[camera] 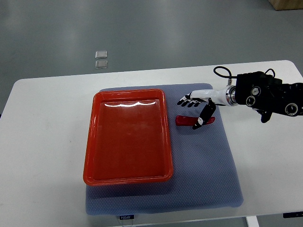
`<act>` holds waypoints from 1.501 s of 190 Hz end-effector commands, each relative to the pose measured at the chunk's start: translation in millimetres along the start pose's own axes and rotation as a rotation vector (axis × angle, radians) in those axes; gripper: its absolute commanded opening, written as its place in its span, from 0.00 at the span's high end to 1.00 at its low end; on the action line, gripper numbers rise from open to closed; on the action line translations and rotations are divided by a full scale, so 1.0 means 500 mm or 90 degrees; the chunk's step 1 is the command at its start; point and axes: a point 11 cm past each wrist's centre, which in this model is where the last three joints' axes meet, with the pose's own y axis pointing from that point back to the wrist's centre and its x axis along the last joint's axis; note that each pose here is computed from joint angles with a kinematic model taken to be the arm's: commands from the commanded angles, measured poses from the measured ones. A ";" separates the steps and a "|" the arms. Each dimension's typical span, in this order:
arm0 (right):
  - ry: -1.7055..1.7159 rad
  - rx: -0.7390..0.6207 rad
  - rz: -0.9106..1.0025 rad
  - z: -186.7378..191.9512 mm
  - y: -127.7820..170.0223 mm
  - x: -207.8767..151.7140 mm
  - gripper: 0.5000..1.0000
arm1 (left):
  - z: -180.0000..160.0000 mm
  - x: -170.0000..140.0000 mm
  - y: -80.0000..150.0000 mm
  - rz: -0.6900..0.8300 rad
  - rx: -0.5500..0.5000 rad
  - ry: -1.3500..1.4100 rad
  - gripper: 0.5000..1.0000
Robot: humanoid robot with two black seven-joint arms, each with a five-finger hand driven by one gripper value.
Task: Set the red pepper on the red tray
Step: 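Close the right hand fingers around the red pepper and lift it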
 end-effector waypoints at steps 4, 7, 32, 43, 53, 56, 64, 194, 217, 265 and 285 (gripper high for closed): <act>-0.005 -0.002 0.006 0.010 -0.003 -0.010 0.18 | 0.000 0.000 0.000 0.000 0.000 0.000 0.00; -0.007 -0.003 0.009 0.012 -0.004 -0.012 0.18 | 0.000 0.000 0.000 0.000 0.000 0.000 0.00; -0.007 -0.006 0.018 0.018 -0.004 -0.013 0.19 | 0.000 0.000 0.000 0.000 0.000 0.000 0.00; -0.001 -0.007 0.017 0.021 -0.006 -0.018 0.20 | 0.000 0.000 0.000 0.000 0.000 0.000 0.00; 0.004 -0.009 0.018 0.024 -0.006 -0.019 0.21 | 0.000 0.000 0.000 0.000 0.000 0.000 0.00; 0.005 -0.009 0.018 0.024 -0.006 -0.020 0.21 | 0.000 0.000 0.000 0.000 0.000 0.000 0.00; 0.005 -0.010 0.016 0.029 -0.008 -0.026 0.21 | 0.000 0.000 0.000 0.001 0.000 0.000 0.00; 0.038 -0.006 0.035 0.045 -0.016 -0.050 0.82 | 0.000 0.001 0.000 0.002 0.000 0.001 0.00; 0.040 -0.006 0.039 0.047 -0.013 -0.046 0.96 | 0.000 0.001 0.000 0.002 0.000 0.001 0.00; 0.044 -0.005 0.062 0.048 0.005 -0.012 1.00 | 0.000 0.001 0.000 0.002 0.000 0.001 0.00; 0.047 0.003 0.071 0.040 0.013 0.003 1.00 | 0.000 0.001 0.000 0.002 0.000 0.000 0.00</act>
